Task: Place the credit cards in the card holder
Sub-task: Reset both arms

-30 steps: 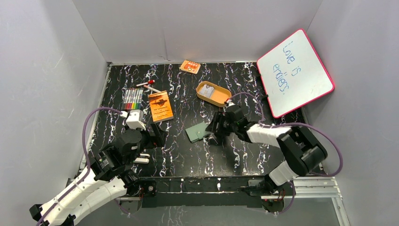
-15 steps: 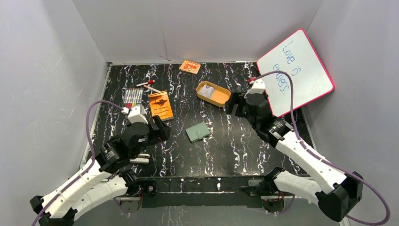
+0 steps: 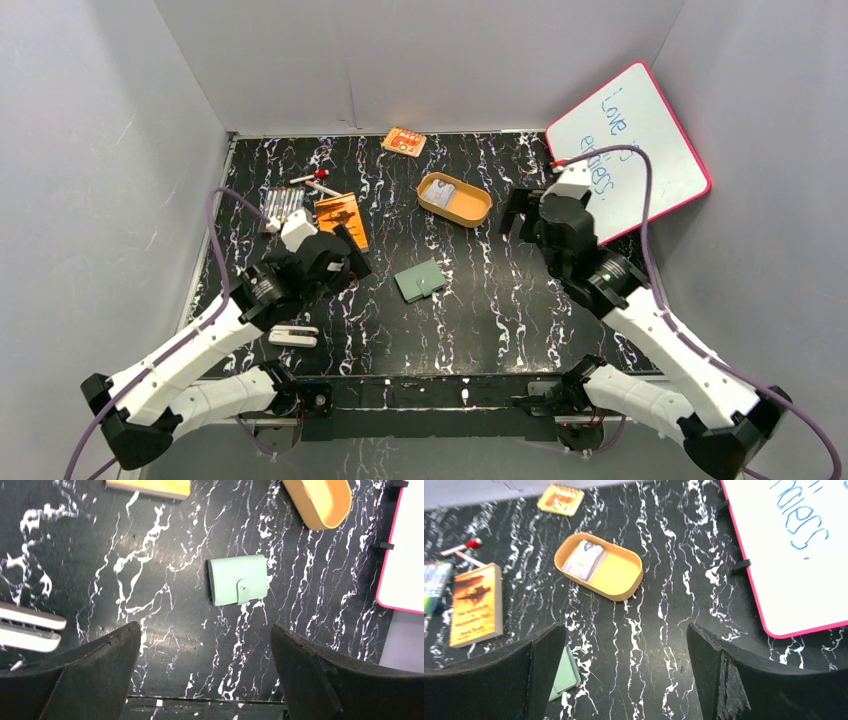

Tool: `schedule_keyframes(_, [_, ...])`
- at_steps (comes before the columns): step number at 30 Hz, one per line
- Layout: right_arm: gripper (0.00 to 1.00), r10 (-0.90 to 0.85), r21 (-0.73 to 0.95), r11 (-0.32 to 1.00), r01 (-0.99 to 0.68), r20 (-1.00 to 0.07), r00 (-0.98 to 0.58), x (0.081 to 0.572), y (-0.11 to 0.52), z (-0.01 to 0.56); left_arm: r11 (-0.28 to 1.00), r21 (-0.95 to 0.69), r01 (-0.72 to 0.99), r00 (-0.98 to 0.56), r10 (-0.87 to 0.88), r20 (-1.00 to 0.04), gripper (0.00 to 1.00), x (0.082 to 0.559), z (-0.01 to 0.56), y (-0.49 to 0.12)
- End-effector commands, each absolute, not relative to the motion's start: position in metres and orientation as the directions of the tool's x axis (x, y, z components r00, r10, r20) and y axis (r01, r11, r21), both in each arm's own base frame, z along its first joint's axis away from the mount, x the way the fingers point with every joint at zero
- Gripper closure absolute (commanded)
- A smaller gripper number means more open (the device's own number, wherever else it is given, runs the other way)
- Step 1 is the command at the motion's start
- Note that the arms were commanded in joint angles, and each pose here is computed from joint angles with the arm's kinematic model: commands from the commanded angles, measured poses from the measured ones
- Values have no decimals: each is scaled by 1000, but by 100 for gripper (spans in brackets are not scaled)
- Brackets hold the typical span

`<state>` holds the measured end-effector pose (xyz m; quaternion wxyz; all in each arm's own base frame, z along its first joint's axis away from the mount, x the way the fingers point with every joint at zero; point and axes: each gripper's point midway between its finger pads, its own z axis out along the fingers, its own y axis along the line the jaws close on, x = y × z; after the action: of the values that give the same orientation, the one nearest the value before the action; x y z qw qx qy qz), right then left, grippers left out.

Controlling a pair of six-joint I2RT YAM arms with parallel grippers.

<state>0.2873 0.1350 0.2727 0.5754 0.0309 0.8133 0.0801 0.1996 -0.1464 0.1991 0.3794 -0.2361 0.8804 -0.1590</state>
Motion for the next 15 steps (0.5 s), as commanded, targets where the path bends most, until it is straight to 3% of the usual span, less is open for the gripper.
schedule_keyframes(1, [1,205,219,970,-109,-971,-127,274,121,340,939,-313,-140,-606,-331,-724,2,215,229,-145])
schedule_keyframes(5, [1,182,178,969,-173,-983,12,265,113,380,960,-280,-7,-538,-240,-808,2,227,250,-150])
schedule_keyframes(10, [1,96,95,987,-130,-995,5,272,108,404,963,-258,76,-430,-202,-880,3,238,289,-150])
schedule_keyframes(15, [1,120,112,983,-147,-992,45,285,121,441,956,-244,160,-334,-180,-925,3,242,332,-153])
